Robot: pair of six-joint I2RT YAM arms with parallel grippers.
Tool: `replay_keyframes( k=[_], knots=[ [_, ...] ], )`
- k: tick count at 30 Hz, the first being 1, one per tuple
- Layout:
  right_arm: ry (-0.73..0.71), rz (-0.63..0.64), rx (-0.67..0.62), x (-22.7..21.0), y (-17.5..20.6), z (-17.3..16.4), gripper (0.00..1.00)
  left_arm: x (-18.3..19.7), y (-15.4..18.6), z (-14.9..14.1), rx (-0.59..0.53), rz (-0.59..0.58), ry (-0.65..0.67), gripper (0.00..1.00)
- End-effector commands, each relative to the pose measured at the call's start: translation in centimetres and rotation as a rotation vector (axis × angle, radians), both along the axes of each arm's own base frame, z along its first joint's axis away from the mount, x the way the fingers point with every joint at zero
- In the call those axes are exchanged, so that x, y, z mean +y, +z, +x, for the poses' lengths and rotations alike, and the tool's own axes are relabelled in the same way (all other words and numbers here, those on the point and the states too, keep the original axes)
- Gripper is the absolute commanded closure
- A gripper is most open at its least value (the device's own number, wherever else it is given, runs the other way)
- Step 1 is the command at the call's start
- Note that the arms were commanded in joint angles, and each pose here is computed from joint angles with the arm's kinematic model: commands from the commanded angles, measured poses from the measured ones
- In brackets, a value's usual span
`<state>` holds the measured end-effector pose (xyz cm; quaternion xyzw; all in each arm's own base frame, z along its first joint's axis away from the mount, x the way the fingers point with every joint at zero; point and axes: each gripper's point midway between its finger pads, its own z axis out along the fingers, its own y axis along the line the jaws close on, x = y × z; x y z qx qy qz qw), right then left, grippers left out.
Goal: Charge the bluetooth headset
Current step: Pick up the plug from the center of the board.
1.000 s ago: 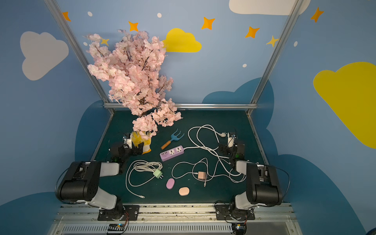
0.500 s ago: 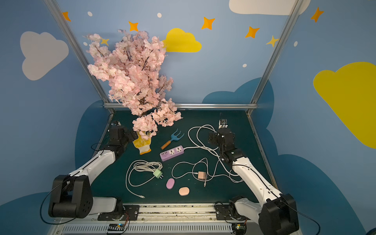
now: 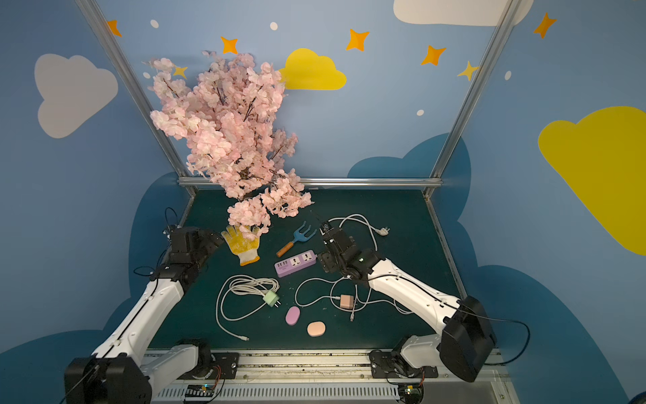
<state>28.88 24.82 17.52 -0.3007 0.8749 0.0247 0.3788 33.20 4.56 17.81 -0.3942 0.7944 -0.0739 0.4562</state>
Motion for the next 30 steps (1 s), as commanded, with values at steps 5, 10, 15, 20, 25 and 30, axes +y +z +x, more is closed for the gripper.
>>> replay_keyframes(
  k=[5,10,15,20,25,30],
  knots=[
    [0.418,-0.106,0.214,8.9,-3.8,-7.4,0.4,0.0,-0.9,-4.4,0.072,-0.05,0.036,0.0],
    [0.582,-0.132,0.301,13.4,-6.0,-11.0,0.42,-0.4,-1.9,-6.2,0.085,-0.103,0.047,0.0],
    [0.684,-0.193,0.331,16.9,-7.2,-12.9,0.47,0.5,-2.8,-8.1,0.119,-0.14,0.126,0.0],
    [0.705,-0.237,0.344,18.7,-8.6,-13.0,0.46,1.1,-3.0,-9.1,0.145,-0.156,0.161,0.0],
    [0.686,-0.283,0.377,19.6,-10.2,-12.5,0.47,1.6,-3.2,-10.1,0.156,-0.178,0.209,0.0],
    [0.667,-0.3,0.394,20.5,-11.5,-12.3,0.51,1.9,-2.7,-10.6,0.114,-0.19,0.23,0.0]
  ],
)
